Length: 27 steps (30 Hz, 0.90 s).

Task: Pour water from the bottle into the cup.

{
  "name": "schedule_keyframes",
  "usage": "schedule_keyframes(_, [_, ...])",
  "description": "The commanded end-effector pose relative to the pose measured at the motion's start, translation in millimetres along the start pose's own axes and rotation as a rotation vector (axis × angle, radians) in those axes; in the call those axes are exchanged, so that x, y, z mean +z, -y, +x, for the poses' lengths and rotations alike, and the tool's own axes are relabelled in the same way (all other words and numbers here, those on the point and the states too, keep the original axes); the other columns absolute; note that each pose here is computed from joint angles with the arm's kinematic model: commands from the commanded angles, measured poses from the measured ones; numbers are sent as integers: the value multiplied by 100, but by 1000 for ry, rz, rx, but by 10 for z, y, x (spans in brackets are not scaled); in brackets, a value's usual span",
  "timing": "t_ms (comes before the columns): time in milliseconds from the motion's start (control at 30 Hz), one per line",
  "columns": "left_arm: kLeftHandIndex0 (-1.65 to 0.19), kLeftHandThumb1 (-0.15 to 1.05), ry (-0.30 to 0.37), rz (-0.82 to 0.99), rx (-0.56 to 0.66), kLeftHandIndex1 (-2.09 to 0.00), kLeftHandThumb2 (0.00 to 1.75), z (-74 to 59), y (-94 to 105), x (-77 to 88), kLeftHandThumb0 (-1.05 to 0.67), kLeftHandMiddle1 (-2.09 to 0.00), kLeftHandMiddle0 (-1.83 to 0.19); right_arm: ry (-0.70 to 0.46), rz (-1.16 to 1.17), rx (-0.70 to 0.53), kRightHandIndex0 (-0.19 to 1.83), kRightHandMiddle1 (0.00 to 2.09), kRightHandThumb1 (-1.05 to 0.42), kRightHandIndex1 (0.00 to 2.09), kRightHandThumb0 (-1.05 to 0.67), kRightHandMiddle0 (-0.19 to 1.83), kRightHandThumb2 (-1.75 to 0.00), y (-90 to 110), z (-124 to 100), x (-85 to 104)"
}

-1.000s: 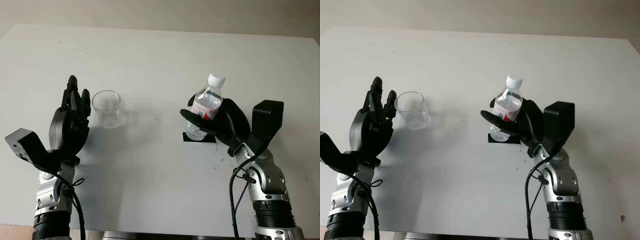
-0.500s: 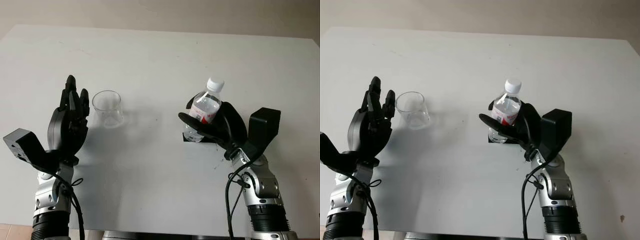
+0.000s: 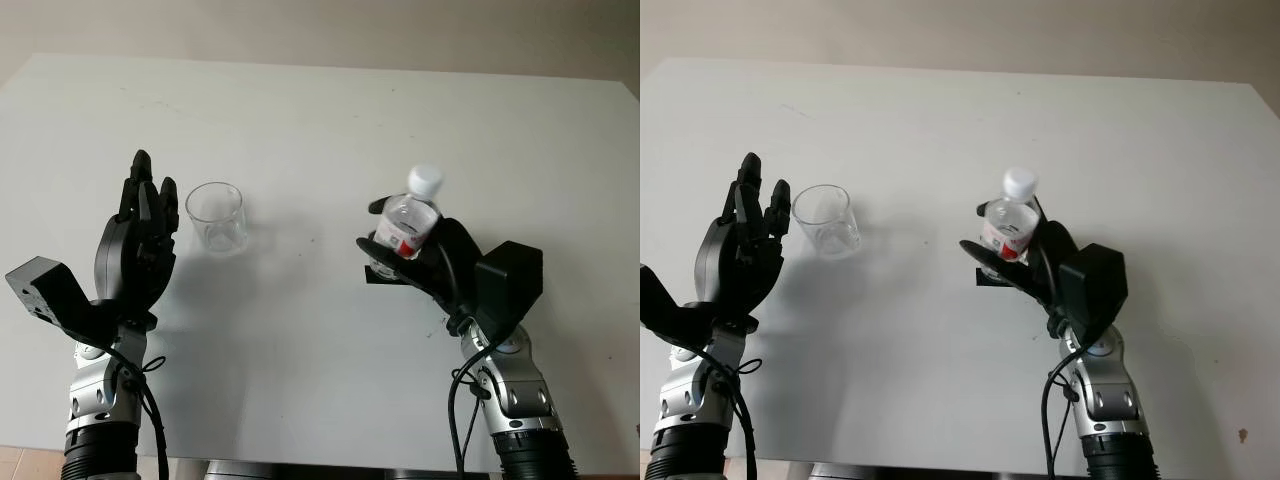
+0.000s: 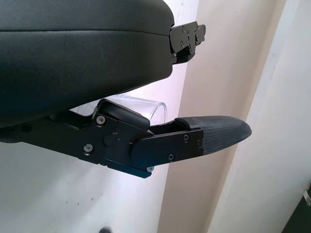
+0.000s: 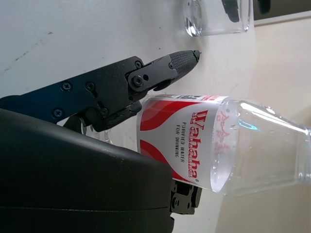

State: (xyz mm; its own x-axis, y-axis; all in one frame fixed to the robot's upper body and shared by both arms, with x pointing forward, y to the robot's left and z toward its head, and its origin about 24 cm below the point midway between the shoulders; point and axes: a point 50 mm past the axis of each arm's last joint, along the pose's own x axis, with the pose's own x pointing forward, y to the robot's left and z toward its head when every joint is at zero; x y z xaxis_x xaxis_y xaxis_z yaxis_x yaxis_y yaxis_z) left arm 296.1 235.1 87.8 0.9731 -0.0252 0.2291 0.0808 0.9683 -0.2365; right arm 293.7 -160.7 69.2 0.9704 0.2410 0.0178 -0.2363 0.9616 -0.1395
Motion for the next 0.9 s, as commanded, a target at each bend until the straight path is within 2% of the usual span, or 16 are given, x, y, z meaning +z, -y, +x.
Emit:
schedule_keyframes(0, [17,105,3,8,-2,-5,57,-4,-19,19,-83,-6,14,6,-15,3,-9,42,-91,28,-61,-13,-5,8,-30,-25])
schedule_keyframes(133, [17,105,0,8,-6,-5,57,-2,-30,22,-83,-5,14,12,-23,-3,-15,23,-91,9,-68,-18,-5,-3,-42,-50])
schedule_keyframes(500, [16,105,2,4,-4,-6,56,5,-29,21,-83,-6,13,48,17,-49,-19,3,-92,0,-73,-19,-6,26,-64,-104])
schedule_keyframes(733, [17,105,2,4,-10,-5,56,16,-28,26,-83,-5,14,118,-10,-102,-19,0,-93,0,-86,-19,-5,96,-83,-101])
schedule_keyframes(867, [17,105,0,8,-11,-5,57,26,-25,27,-83,-5,14,156,16,-134,-19,0,-91,0,-88,-19,-5,119,-87,-79])
